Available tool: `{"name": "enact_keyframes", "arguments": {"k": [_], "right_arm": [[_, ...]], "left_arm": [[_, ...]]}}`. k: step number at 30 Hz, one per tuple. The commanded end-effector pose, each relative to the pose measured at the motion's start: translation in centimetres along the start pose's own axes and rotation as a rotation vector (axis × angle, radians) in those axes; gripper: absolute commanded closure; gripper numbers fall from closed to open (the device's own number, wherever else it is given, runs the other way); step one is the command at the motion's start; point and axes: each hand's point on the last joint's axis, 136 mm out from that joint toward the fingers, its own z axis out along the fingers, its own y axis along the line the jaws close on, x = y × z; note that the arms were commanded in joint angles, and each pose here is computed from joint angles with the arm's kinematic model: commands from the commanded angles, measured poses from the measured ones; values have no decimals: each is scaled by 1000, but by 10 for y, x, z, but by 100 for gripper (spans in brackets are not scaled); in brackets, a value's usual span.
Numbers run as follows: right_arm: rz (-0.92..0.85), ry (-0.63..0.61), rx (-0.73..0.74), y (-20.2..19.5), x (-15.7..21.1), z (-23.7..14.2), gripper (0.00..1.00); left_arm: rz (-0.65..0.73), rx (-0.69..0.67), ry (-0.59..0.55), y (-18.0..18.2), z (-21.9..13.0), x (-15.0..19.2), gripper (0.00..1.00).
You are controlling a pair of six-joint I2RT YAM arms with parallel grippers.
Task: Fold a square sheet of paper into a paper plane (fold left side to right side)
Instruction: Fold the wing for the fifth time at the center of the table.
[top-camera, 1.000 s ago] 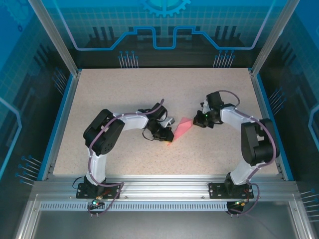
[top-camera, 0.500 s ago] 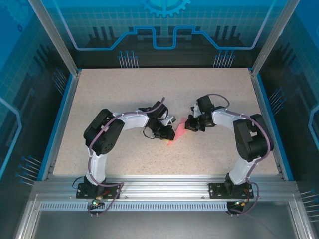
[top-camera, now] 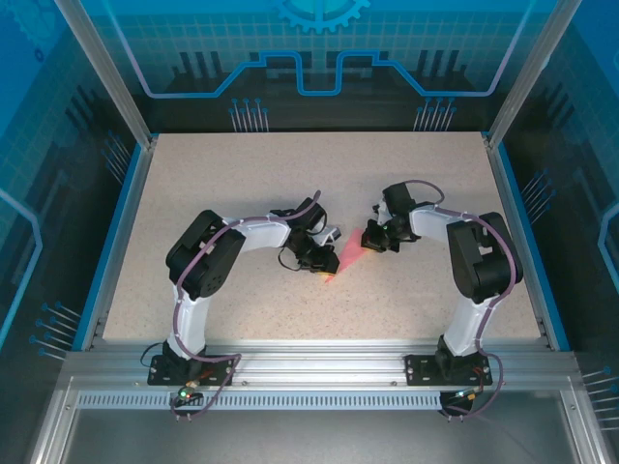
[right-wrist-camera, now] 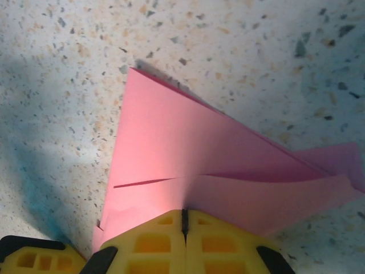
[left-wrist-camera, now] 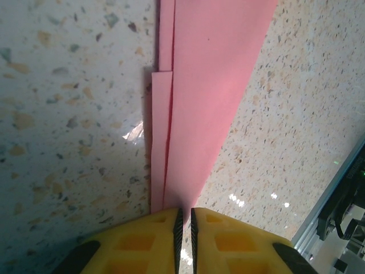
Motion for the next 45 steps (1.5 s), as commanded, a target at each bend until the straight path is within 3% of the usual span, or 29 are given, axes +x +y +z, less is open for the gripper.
{"name": "enact_keyframes", "arguments": {"k": [1,17,45], "right_arm": [[17,24,56,-16,1,2,98],[57,6,18,-30,-18,-13,100],[187,82,-299,-32,-26,-23,100]], "left_arm": [[-25,-80,61,26,12,16,85],[-46,-102,96,38,20,25,85],[-44,-107,92,39,18,27,85]]}}
